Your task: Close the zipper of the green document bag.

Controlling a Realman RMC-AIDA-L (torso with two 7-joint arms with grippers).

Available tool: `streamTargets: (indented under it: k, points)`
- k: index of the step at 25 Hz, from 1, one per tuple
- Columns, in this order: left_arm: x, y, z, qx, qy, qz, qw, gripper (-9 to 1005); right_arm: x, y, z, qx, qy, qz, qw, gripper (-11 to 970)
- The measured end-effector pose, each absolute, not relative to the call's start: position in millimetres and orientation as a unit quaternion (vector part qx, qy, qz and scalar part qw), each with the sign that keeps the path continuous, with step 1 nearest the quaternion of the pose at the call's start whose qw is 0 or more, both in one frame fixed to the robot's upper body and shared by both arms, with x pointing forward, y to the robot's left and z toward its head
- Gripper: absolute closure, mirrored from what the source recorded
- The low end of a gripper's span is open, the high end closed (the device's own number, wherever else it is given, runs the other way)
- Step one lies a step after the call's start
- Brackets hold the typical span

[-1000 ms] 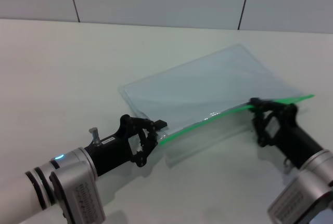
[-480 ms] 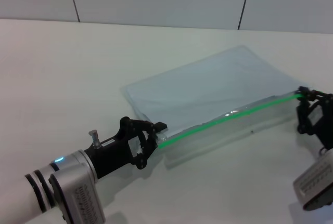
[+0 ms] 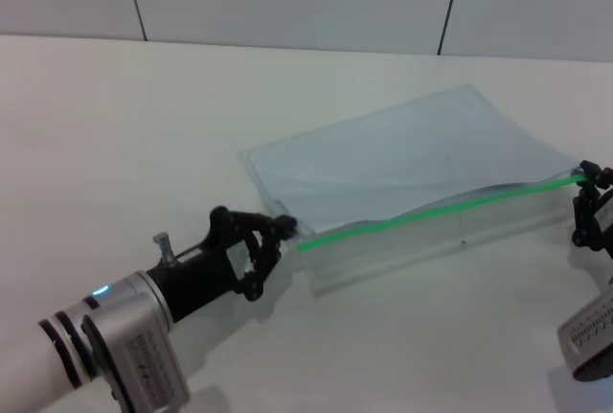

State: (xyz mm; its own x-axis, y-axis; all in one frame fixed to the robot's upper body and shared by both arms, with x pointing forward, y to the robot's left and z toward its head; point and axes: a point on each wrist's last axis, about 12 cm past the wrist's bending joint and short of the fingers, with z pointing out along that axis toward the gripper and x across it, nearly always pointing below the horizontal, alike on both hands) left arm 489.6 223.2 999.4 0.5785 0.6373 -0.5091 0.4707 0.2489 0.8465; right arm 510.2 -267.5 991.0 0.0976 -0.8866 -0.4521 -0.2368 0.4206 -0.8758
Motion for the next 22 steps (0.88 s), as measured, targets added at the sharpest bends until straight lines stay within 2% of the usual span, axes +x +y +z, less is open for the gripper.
streamTargets:
  k: [8, 12, 16, 17, 18, 22]
  points:
    - [489.5, 239.5, 1011.6, 0.515, 0.492, 0.083, 0.697, 936, 505.6, -259.6, 994.2, -0.441, 0.609, -0.27, 0.602, 884]
    - [491.7, 251.3, 1016.7, 0.456, 0.521, 0.093, 0.716, 920, 494.1, -259.3, 1000.5, -0.405, 0.598, -0.262, 0.64, 754]
    - [493.3, 271.3, 1025.0, 0.355, 0.554, 0.113, 0.745, 785, 484.6, -257.8, 1010.3, -0.354, 0.586, -0.227, 0.692, 597]
    - [493.3, 271.3, 1025.0, 0.355, 0.554, 0.113, 0.745, 751, 482.7, -257.1, 1012.9, -0.343, 0.582, -0.217, 0.705, 551]
    - [493.8, 285.5, 1030.6, 0.286, 0.569, 0.12, 0.762, 717, 480.6, -256.2, 1015.9, -0.33, 0.577, -0.203, 0.719, 505]
    - [494.0, 306.1, 1035.1, 0.199, 0.587, 0.127, 0.774, 518, 476.9, -253.7, 1023.9, -0.283, 0.569, -0.148, 0.758, 309]
